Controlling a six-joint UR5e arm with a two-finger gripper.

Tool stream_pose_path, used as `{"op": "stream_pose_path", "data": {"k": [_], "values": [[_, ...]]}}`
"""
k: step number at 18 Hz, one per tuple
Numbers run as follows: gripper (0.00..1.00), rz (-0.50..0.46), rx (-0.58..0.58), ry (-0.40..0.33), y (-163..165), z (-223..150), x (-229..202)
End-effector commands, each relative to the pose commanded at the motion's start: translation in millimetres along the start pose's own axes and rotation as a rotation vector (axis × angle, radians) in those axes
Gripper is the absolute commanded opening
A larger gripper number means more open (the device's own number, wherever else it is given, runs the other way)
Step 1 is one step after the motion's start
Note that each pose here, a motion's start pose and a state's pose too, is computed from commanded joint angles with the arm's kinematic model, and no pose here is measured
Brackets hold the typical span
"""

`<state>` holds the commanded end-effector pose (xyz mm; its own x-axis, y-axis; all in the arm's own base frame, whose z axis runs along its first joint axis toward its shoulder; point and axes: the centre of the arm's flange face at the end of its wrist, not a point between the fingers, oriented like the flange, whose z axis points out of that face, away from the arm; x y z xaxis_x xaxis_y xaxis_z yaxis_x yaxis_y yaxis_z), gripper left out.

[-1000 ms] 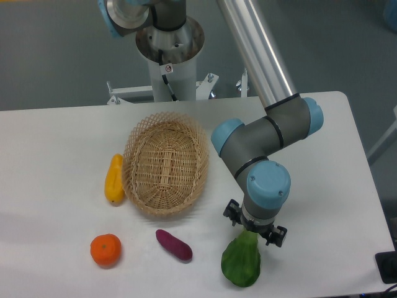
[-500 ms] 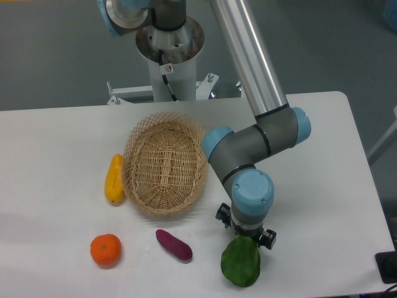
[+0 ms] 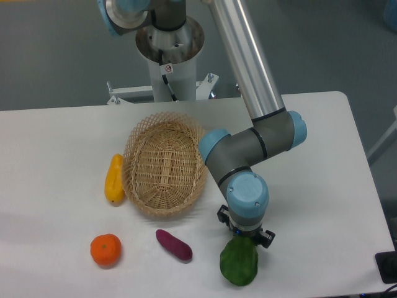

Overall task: Pick up the green vegetable from the table
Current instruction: 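Lower the gripper onto the bok choy and close on its stem, then lift the grasped bok choy up and away from the basket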

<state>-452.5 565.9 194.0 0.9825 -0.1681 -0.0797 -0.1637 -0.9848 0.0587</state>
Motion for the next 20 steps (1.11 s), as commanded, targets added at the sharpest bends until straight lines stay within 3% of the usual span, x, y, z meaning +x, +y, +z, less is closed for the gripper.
{"op": "stream_pose_path", "data": {"k": [8,13,20], "values": [[0.01,-0.028,0.043,-0.02,12.5,-42.9,-9.1],[0.01,-0.063,0.159,0.041,30.7,-77.3,-25.1],[0.02,-0.088,0.176,0.004,46.6,-104.9,-57.6]]}}
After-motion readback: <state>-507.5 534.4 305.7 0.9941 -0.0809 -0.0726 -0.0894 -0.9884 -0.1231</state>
